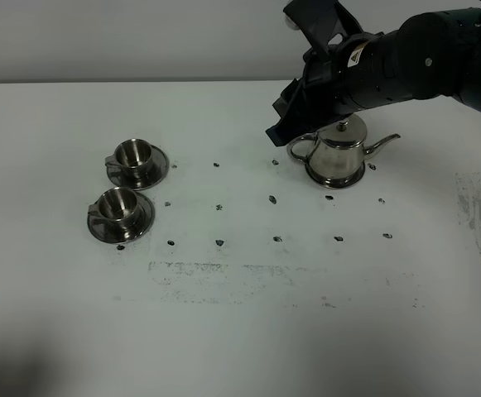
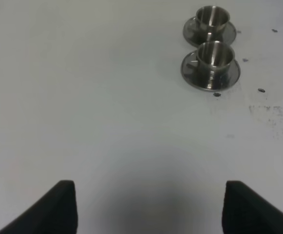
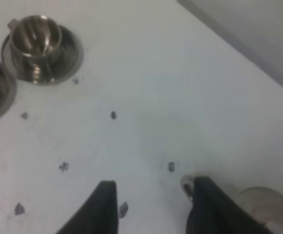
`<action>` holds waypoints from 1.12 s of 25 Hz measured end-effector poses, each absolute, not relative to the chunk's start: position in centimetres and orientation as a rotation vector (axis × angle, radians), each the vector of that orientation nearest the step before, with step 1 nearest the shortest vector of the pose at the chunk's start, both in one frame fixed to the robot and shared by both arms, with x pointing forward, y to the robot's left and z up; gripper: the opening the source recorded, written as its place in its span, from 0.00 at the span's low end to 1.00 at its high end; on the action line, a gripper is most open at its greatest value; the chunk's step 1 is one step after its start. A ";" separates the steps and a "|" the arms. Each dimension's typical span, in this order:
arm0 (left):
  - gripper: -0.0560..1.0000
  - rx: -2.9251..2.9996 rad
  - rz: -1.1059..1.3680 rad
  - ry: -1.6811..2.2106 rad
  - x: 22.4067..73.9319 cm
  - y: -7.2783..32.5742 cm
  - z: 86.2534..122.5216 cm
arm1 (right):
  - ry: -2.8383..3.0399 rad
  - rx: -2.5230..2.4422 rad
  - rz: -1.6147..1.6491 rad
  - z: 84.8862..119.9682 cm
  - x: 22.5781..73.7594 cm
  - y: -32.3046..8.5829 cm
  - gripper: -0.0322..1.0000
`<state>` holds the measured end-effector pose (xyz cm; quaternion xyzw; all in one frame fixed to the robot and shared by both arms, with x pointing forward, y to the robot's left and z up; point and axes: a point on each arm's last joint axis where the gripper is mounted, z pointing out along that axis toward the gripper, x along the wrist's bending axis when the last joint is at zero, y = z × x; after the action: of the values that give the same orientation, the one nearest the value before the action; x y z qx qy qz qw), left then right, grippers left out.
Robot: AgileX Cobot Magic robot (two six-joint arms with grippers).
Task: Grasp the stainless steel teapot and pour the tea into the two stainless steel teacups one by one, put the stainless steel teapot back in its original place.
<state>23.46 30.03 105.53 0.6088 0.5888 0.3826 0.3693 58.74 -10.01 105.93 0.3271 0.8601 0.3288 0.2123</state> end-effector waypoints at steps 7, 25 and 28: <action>0.63 1.562 0.982 1.511 23.5 30.0 105.5 | 2.384 0.859 0.913 106.1 58.8 -9.8 0.39; 0.63 1.562 0.982 1.511 23.5 30.0 105.5 | 2.471 0.759 0.767 101.6 64.7 -5.0 0.43; 0.63 1.562 0.982 1.511 23.5 30.0 105.5 | 2.488 0.790 0.735 100.5 66.3 -4.9 0.44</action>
<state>23.46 30.03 105.53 0.6088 0.5888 0.3826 0.3693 66.33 -4.94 100.49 0.2847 0.8964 0.2647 0.2131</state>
